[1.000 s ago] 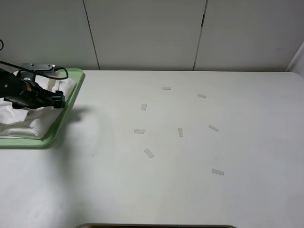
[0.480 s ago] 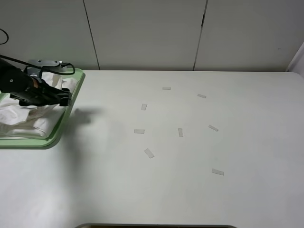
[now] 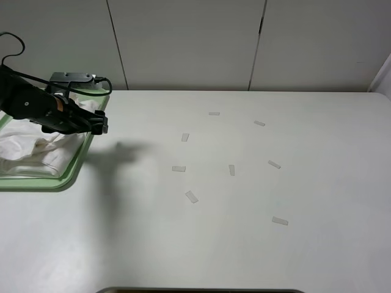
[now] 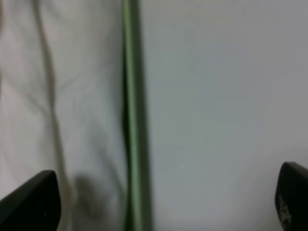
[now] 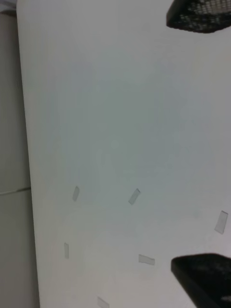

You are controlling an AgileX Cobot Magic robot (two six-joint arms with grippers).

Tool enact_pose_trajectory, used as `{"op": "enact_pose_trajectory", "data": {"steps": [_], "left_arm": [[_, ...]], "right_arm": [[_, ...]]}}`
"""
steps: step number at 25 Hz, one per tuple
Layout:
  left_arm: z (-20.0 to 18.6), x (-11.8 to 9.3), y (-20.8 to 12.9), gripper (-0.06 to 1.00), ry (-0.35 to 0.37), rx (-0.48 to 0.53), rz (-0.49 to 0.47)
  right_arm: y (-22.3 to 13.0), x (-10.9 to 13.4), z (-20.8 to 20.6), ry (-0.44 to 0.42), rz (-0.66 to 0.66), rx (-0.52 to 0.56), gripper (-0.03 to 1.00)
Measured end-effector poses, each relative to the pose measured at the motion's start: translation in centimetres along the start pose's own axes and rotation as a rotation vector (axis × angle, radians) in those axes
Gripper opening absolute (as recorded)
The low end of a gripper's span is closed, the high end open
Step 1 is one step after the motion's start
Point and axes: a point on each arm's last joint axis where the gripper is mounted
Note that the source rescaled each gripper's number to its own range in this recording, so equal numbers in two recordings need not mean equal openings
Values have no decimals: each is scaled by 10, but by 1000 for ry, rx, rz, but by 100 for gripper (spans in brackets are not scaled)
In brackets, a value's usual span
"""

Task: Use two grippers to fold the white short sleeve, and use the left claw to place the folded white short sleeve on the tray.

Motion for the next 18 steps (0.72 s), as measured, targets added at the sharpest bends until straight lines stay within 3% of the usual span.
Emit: {"op": "enact_pose_trajectory", "data": {"steps": [5,9,14,15,18], "left_arm": [[-8,-7,4,88,-14,-22,-12],[-41,-21,19,88,-36,-91,-11],[-131,-31,41,88,-30,-229,54],[-131,-31,41,88,-30,-229,54],[-182,-29,42,88,-13,-297,93]], "right_arm": [[0,0,0,0,0,0,100],[0,0,0,0,0,0,100],[0,0,0,0,0,0,100],[0,0,0,0,0,0,100],[0,0,0,0,0,0,100]]}}
Point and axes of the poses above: a point on each arm's last joint axis where the gripper is mounted, z pointing out along that axis toward the gripper, x along the wrist's bending axis when the last joint is at zero, y = z × x, and after that the axes turned 7 degrees about -z, right-handed
